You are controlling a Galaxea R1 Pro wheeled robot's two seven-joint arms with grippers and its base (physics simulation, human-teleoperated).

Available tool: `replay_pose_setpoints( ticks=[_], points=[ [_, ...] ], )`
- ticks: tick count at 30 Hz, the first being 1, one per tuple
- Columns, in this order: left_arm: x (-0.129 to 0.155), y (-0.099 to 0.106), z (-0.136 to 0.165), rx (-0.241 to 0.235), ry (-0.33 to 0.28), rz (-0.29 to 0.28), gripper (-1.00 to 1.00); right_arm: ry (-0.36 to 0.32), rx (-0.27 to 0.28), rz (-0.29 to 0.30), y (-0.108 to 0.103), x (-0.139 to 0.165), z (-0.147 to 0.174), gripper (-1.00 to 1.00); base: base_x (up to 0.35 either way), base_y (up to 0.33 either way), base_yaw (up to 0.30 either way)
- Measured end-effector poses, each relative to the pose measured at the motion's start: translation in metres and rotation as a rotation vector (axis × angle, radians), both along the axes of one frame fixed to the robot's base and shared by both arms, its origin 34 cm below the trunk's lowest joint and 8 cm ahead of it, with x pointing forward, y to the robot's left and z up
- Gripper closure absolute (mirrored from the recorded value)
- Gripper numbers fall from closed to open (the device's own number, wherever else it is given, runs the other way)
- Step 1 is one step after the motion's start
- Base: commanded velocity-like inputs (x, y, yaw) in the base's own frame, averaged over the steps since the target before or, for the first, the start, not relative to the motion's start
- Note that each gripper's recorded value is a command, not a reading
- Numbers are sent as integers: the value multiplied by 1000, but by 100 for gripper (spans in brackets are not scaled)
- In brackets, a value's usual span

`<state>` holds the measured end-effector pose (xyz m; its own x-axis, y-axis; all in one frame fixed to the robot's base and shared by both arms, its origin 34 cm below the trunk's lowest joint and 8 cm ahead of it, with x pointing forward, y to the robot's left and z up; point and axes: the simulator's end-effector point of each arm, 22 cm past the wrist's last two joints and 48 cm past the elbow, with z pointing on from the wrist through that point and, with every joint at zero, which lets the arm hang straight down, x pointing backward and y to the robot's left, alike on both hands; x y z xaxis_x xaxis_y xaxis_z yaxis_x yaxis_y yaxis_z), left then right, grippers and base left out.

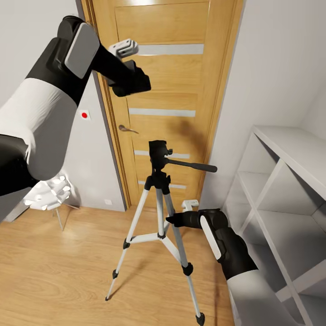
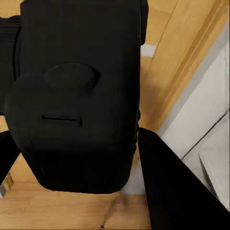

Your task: Attach the digital camera to the camera tripod in the bedroom.

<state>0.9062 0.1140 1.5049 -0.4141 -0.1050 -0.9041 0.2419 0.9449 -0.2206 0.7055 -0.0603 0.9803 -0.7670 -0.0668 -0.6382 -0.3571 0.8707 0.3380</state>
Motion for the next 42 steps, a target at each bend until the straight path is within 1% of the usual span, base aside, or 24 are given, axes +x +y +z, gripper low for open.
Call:
replay_pose_setpoints(
  ticks=[2, 5, 6, 7, 9, 10, 11, 13, 14, 16, 17, 18, 19, 22, 23, 26, 29, 30, 31, 32, 33, 37, 40, 42],
  points=[
    [-1, -4, 1, -3, -7, -27, 100, 0, 0, 0, 0, 0, 0, 100, 0, 0, 0],
    [2, 0, -5, 35, -11, -17, 100, 0, -1, 0, -1, 0, 0, 100, 0, 0, 0],
    [1, -1, -5, 33, -12, -20, 100, 0, -2, -1, -1, 0, 0, 100, 0, 0, 0],
    [0, -8, 0, 6, -29, -57, 100, 1, -1, 0, -1, 0, -1, 100, 0, 0, 0],
    [1, -10, 7, -19, -57, -83, 100, 2, -2, 0, -1, 0, -1, 100, 0, 0, 0],
    [0, -14, 18, -65, -95, -127, 100, 3, -2, 0, -1, 0, -2, 100, 0, 0, 0],
    [-6, -23, 41, -146, -194, -247, 100, 5, -2, 0, -1, 0, -2, 100, 0, 0, 0],
    [-11, -25, 49, -177, -275, -341, 100, 4, -2, 0, -1, 0, -2, 100, 0, 0, 0],
    [-9, -20, 47, -171, -324, -371, 100, 5, -3, -1, -2, 0, -2, 100, 0, 0, 0],
    [-4, -4, 43, -150, -399, -380, 100, 4, -4, -1, -2, 0, -2, 100, 0, 0, 0],
    [-3, 3, 42, -143, -422, -379, 100, 5, -5, -1, -2, 0, -3, 100, 0, 0, 0],
    [-1, 16, 40, -132, -457, -372, 100, 4, -5, -1, -2, 0, -2, 100, 0, 0, 0],
    [3, 30, 30, -120, -464, -365, 100, 4, -6, -1, -2, 0, -3, 100, 0, 0, 0],
    [6, 37, 3, -128, -415, -364, 100, 4, -9, -2, -3, 0, -3, 100, 0, 0, 0],
    [8, 38, -14, -128, -387, -363, 100, 4, -9, -2, -3, 0, -3, 100, 0, 0, 0],
    [6, 37, -22, -135, -382, -380, 100, 10, -8, -2, -3, -1, -5, 100, 0, 0, 0],
    [0, 29, -23, -128, -401, -423, 100, 11, -7, -3, -3, -1, -5, 100, 0, 0, 0],
    [-7, 20, -23, -120, -421, -471, 100, 10, -7, -3, -3, -1, -5, 100, 0, 0, 0],
    [-11, 15, -23, -108, -435, -501, 100, 10, -7, -3, -3, -1, -5, 100, 0, 0, 0],
    [-30, -14, -42, 29, -499, -664, 100, 10, -7, -3, -3, -1, -5, 100, 0, 0, 0],
    [-44, -27, -53, 84, -513, -758, 100, 10, -7, -3, -4, -1, -5, 100, 0, 0, 0],
    [-52, -34, -76, 222, -538, -841, 100, 10, -7, -3, -4, -1, -5, 100, 0, 0, 0],
    [-55, -38, -82, 266, -549, -873, 100, 10, -6, -4, -5, -1, -4, 100, 0, 0, 0],
    [-56, -40, -84, 278, -553, -883, 100, 10, -6, -3, -5, -1, -4, 100, 0, 0, 0]
  ],
)
